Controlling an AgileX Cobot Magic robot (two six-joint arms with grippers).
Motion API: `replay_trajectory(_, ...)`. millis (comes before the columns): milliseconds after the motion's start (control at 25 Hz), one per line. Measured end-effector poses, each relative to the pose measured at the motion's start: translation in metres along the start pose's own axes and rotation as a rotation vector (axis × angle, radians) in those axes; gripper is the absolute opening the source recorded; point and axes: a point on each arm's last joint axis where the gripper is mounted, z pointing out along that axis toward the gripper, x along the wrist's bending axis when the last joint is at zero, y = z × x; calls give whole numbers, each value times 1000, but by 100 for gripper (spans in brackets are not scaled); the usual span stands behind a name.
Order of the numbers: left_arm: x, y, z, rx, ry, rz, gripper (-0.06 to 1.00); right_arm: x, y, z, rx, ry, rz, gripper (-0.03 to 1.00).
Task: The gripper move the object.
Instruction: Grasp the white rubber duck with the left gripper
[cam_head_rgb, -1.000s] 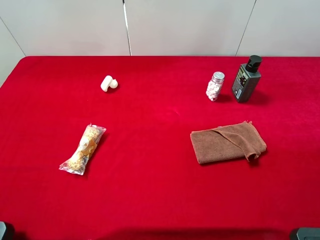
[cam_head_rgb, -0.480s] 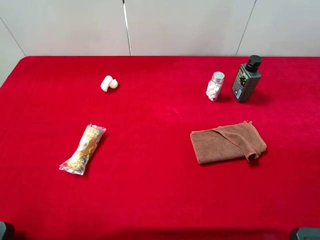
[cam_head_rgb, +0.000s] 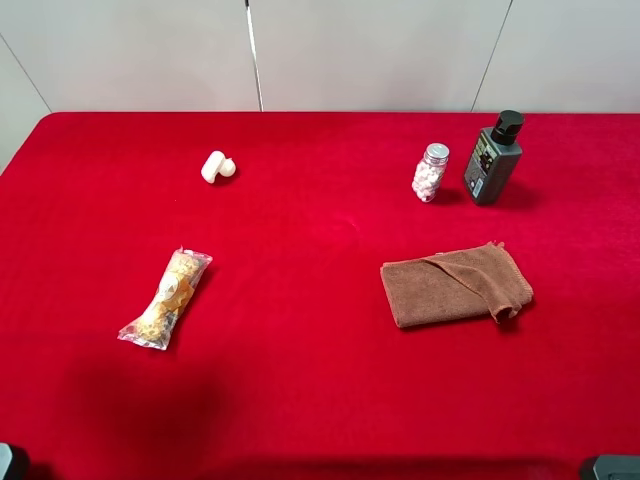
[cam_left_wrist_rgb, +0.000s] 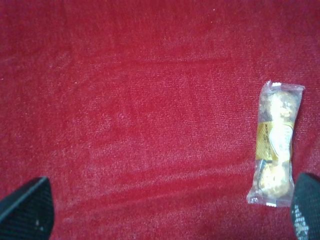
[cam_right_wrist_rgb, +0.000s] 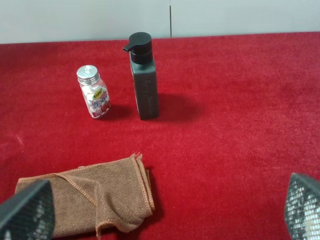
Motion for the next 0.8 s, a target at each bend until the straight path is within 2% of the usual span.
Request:
replay_trajectory(400,-4,66,53,92,-42,3,94,0,0,0,0,0,0,69)
replay_trajectory(800,-10,113,104,150,-66,34,94,0,0,0,0,0,0,69)
